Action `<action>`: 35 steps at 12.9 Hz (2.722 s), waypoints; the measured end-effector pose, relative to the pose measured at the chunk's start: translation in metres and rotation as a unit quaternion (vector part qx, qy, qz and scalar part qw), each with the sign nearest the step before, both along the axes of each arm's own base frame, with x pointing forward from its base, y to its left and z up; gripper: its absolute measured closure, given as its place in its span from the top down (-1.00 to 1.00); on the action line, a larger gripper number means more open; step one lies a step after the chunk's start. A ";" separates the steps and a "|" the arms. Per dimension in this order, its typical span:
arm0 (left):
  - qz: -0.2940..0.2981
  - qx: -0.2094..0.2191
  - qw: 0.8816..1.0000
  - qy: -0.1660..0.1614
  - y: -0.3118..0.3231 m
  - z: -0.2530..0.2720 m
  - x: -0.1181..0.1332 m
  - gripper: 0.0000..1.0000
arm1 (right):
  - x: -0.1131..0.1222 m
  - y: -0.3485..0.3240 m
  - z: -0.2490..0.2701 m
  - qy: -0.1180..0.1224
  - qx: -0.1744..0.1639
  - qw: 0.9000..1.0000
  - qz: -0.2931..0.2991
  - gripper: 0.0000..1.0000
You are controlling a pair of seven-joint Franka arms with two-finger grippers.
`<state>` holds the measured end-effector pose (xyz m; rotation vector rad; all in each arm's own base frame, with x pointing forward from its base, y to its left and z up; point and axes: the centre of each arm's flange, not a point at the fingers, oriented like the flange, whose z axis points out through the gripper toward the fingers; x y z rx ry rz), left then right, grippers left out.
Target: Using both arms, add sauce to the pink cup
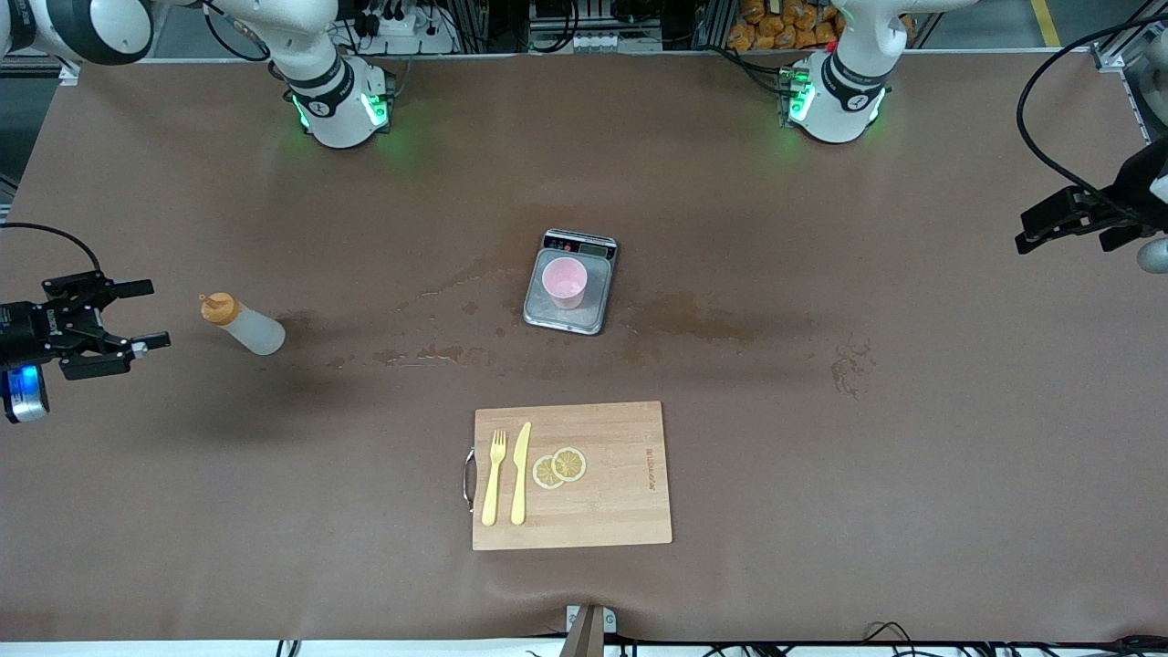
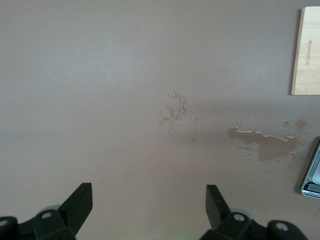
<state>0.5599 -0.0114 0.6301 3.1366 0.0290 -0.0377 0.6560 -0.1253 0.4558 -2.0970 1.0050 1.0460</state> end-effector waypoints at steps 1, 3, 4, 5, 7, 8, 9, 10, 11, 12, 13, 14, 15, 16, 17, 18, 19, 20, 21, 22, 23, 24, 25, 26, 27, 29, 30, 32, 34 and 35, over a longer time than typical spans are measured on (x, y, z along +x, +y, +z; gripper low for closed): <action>0.000 0.000 1.000 0.000 0.000 0.000 0.000 1.00 | 0.001 0.015 0.017 -0.016 -0.009 1.000 0.008 1.00; 0.000 0.000 1.000 0.001 0.000 -0.001 0.000 1.00 | -0.001 0.057 0.047 -0.041 -0.055 0.997 0.047 1.00; 0.000 0.000 1.000 0.002 -0.001 -0.001 0.000 1.00 | 0.000 0.085 0.062 -0.065 -0.083 0.992 0.069 1.00; -0.001 0.000 1.000 0.002 -0.001 -0.002 0.000 1.00 | -0.001 0.112 0.076 -0.092 -0.107 0.986 0.093 1.00; -0.001 0.000 1.000 0.003 -0.001 -0.002 0.000 1.00 | -0.007 0.158 0.104 -0.133 -0.159 0.968 0.141 1.00; -0.001 0.000 1.000 0.004 -0.001 -0.003 0.000 1.00 | -0.011 0.179 0.114 -0.146 -0.182 0.959 0.159 1.00; -0.001 0.000 1.000 0.004 -0.001 -0.003 0.000 1.00 | -0.014 0.200 0.122 -0.161 -0.202 0.951 0.173 1.00; -0.001 0.000 1.000 0.004 -0.001 -0.003 0.000 1.00 | -0.016 0.215 0.129 -0.177 -0.214 0.944 0.180 1.00; -0.001 0.000 1.000 0.005 -0.001 -0.004 0.000 1.00 | -0.016 0.219 0.137 -0.199 -0.221 0.935 0.190 1.00; -0.002 0.000 1.000 0.005 -0.001 -0.004 0.001 1.00 | -0.016 0.214 0.143 -0.232 -0.223 0.921 0.222 1.00; -0.002 0.000 1.000 0.006 -0.002 -0.005 0.001 1.00 | -0.017 0.203 0.148 -0.264 -0.223 0.899 0.268 1.00; -0.003 0.000 1.000 0.007 -0.003 -0.007 0.001 1.00 | -0.018 0.193 0.155 -0.289 -0.223 0.879 0.306 1.00; -0.004 0.000 1.000 0.009 -0.004 -0.008 0.002 1.00 | -0.021 0.188 0.162 -0.303 -0.223 0.867 0.326 1.00; -0.005 0.000 1.000 0.010 -0.004 -0.009 0.002 1.00 | -0.024 0.188 0.168 -0.314 -0.223 0.857 0.343 1.00; -0.005 0.000 1.000 0.011 -0.004 -0.010 0.003 1.00 | -0.026 0.190 0.172 -0.326 -0.222 0.843 0.367 1.00; -0.005 0.000 1.000 0.011 -0.004 -0.010 0.003 1.00 | -0.027 0.193 0.175 -0.337 -0.220 0.828 0.389 1.00; -0.005 0.000 1.000 0.011 -0.004 -0.010 0.003 1.00 | -0.028 0.194 0.178 -0.346 -0.216 0.817 0.407 1.00; -0.005 0.000 1.000 0.011 -0.004 -0.010 0.003 1.00 | -0.029 0.193 0.179 -0.353 -0.212 0.809 0.420 1.00; -0.005 0.000 1.000 0.011 -0.004 -0.010 0.003 1.00 | -0.029 0.190 0.180 -0.358 -0.210 0.804 0.427 1.00; -0.005 0.000 1.000 0.011 -0.004 -0.010 0.003 1.00 | -0.028 0.189 0.178 -0.364 -0.211 0.800 0.428 1.00; -0.005 0.000 1.000 0.011 -0.004 -0.011 0.003 1.00 | -0.029 0.189 0.175 -0.374 -0.215 0.795 0.427 1.00; -0.005 0.000 1.000 0.011 -0.004 -0.011 0.003 1.00 | -0.033 0.192 0.170 -0.387 -0.221 0.787 0.426 1.00; -0.005 0.000 1.000 0.011 -0.004 -0.011 0.003 1.00 | -0.041 0.195 0.166 -0.399 -0.228 0.780 0.425 1.00; -0.005 0.000 1.000 0.011 -0.004 -0.011 0.003 1.00 | -0.054 0.197 0.161 -0.405 -0.233 0.775 0.425 1.00; -0.005 0.000 1.000 0.011 -0.004 -0.011 0.003 1.00 | -0.069 0.199 0.158 -0.407 -0.237 0.773 0.426 1.00; -0.005 0.000 1.000 0.011 -0.004 -0.011 0.003 1.00 | -0.087 0.198 0.156 -0.409 -0.238 0.768 0.431 1.00; -0.005 0.000 1.000 0.012 -0.004 -0.011 0.003 1.00 | -0.090 0.197 0.156 -0.412 -0.236 0.764 0.437 1.00; -0.005 0.000 1.000 0.012 -0.004 -0.011 0.003 1.00 | -0.091 0.192 0.154 -0.414 -0.235 0.761 0.441 1.00; -0.005 0.000 1.000 0.012 -0.004 -0.011 0.003 1.00 | -0.091 0.187 0.148 -0.417 -0.238 0.759 0.439 1.00; -0.005 0.000 1.000 0.012 -0.004 -0.011 0.003 1.00 | -0.092 0.186 0.147 -0.419 -0.239 0.759 0.438 1.00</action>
